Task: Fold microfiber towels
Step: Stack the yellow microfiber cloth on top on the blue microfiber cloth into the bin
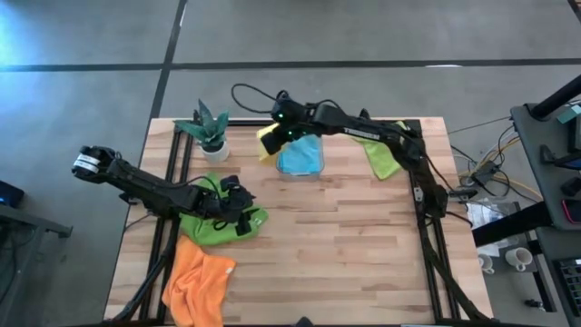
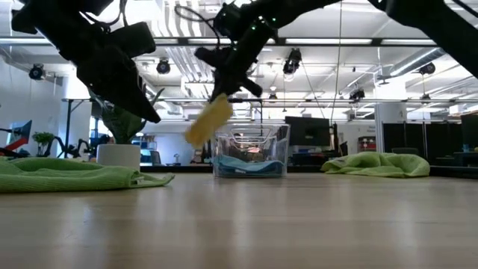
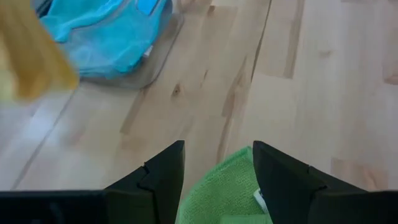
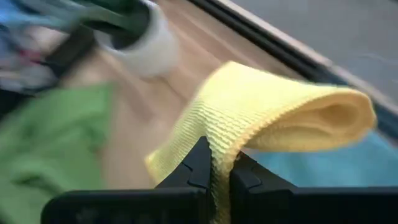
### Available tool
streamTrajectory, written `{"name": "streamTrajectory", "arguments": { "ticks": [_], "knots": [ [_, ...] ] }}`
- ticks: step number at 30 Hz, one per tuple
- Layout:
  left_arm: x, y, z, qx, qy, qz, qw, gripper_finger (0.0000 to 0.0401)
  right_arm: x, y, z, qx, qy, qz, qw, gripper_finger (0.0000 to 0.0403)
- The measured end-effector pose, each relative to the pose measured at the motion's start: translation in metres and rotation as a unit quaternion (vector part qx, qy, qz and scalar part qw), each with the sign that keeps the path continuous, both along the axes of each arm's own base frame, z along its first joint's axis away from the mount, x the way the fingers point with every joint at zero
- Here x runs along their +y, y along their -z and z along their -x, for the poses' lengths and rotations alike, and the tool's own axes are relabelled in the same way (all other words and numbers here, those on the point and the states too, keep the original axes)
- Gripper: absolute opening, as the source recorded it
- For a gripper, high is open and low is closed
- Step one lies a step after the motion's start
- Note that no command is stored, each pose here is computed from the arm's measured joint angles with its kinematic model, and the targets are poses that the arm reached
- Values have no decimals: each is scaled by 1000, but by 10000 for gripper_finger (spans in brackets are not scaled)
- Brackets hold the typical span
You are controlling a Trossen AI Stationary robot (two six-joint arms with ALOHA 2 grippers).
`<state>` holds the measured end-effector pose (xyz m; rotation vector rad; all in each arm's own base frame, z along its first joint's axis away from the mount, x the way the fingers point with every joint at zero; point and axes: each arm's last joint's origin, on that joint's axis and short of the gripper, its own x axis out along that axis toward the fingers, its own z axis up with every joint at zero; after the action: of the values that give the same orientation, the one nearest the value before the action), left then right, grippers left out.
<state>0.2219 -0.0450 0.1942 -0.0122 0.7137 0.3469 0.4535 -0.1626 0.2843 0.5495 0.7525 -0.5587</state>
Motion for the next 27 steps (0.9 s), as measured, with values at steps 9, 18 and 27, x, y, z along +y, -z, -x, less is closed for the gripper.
{"name": "streamTrajectory", "arguments": {
  "ticks": [9, 18, 27],
  "knots": [
    [1, 11, 6, 16, 1, -3, 1000, 175, -3, -5, 31, 141, 36, 15, 989, 11],
    [1, 11, 6, 14, 1, -2, 1000, 175, -13, 34, 37, 193, 55, -12, 979, 11],
    [1, 11, 4, 1, 2, 3, 1000, 175, -13, 84, 45, 202, 129, -60, 969, 12]
  ]
}}
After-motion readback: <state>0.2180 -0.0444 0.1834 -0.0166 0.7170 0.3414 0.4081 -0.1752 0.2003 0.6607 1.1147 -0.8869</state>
